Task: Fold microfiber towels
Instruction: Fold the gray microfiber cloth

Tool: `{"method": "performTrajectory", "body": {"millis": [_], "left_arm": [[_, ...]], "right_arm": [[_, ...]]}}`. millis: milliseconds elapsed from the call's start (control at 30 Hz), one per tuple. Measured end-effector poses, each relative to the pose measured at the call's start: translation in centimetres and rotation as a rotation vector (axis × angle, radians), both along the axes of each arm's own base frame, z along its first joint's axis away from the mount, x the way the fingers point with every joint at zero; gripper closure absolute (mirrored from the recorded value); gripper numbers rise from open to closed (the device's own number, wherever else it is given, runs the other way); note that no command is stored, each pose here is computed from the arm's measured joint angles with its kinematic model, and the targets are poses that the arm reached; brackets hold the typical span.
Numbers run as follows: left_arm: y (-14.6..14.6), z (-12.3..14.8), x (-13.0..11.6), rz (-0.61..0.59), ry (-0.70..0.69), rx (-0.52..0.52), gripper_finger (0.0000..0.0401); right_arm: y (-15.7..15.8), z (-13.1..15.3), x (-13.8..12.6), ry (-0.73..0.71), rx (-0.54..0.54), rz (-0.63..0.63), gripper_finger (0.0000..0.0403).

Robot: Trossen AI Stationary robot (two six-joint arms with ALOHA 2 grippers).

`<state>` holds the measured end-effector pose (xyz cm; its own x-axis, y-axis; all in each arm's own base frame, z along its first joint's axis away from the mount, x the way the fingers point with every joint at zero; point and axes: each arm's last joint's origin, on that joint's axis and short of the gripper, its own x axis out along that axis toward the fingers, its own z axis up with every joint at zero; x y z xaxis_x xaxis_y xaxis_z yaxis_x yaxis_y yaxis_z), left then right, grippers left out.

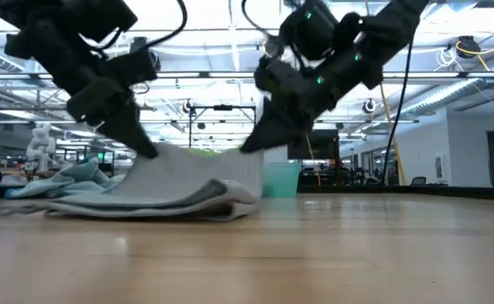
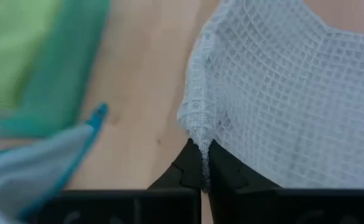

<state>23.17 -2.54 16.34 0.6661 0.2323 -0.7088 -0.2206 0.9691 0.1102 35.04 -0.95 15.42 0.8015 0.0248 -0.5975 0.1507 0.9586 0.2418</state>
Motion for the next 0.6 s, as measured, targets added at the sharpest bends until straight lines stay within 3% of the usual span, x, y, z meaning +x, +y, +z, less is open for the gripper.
{"method": "performTrajectory", "body": {"millis": [233, 600], "left_arm": [[-1.2, 0.5, -0.5, -0.049, -0.006, 0.035, 0.0391], [-6.0, 0.4, -1.9, -0.252, -0.006, 0.017, 0.0393]], "right_arm": [[1.6, 0.9, 0.0, -0.040, -0.050, -0.008, 0.0399], [6.7, 1.0, 0.2, -0.125, -0.055, 0.087, 0.0399]]}}
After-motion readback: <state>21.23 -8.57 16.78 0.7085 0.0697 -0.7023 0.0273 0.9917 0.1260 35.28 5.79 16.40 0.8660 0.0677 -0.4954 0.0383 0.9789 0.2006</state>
